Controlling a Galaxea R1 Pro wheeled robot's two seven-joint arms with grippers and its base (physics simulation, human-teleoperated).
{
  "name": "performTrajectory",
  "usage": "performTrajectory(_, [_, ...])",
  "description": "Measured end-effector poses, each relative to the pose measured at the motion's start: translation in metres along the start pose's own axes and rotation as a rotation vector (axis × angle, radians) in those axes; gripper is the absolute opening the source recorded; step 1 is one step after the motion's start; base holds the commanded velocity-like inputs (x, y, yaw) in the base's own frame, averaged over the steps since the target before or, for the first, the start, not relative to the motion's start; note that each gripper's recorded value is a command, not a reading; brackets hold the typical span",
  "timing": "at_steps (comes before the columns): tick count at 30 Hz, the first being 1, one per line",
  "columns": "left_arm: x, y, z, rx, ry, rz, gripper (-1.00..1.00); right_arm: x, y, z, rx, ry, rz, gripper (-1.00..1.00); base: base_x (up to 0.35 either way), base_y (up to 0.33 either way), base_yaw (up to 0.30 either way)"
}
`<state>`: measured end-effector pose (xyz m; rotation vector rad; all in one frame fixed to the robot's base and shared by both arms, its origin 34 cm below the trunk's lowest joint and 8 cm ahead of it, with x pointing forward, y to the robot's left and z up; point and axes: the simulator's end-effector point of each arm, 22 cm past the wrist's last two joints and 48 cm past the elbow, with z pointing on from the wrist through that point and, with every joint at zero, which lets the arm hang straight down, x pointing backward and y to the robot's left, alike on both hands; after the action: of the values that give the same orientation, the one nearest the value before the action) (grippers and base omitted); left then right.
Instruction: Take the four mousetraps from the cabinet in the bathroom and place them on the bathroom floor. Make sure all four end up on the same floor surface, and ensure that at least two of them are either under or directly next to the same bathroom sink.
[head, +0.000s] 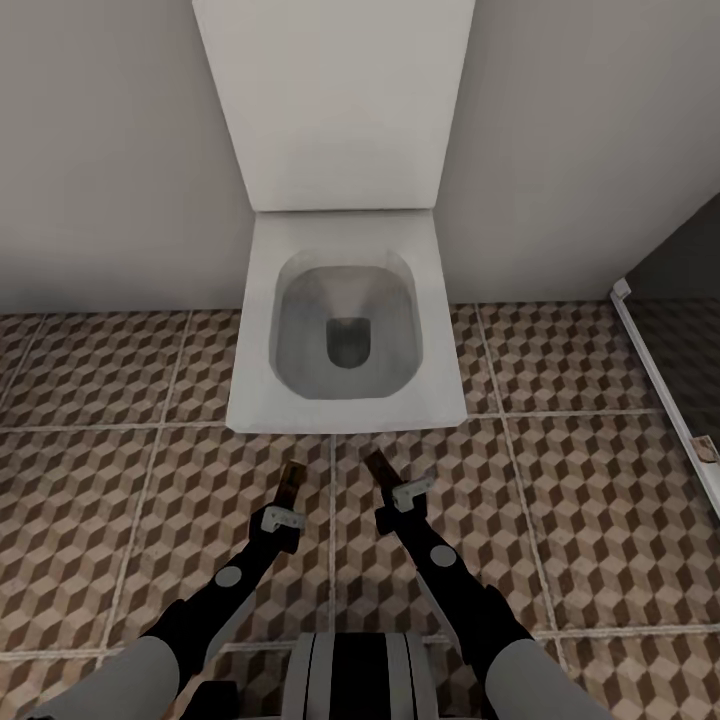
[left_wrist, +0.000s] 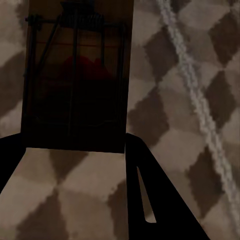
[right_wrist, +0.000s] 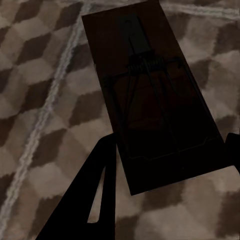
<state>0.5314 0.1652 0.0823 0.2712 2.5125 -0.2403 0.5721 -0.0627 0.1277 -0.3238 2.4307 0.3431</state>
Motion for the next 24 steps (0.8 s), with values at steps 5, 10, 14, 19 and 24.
performTrajectory(5, [0.0, -0.001, 0.0, 0.001, 0.0, -0.001, -1.0, 0.01, 0.001, -0.001, -0.001, 0.02, 0.0, -1.0, 0.0, 0.0, 0.0])
performTrajectory(10, [0.0, -0.002, 0.0, 0.002, -0.001, -0.001, -1.0, 0.026, 0.001, -0.002, -0.002, 0.051, 0.001, -1.0, 0.0, 0.0, 0.0])
performTrajectory(14, [0.001, -0.004, 0.0, 0.004, 0.002, -0.003, -1.0, 0.028, 0.001, -0.002, -0.002, 0.051, 0.001, -1.0, 0.0, 0.0, 0.0])
performTrajectory(19, [0.006, -0.008, 0.0, 0.009, 0.015, -0.003, -1.0, 0.03, 0.001, -0.003, -0.002, 0.053, 0.001, -1.0, 0.0, 0.0, 0.0])
performTrajectory(24, [0.016, -0.01, -0.001, 0.008, 0.037, -0.003, -1.0, 0.03, 0.001, -0.003, -0.002, 0.054, 0.001, -1.0, 0.0, 0.0, 0.0])
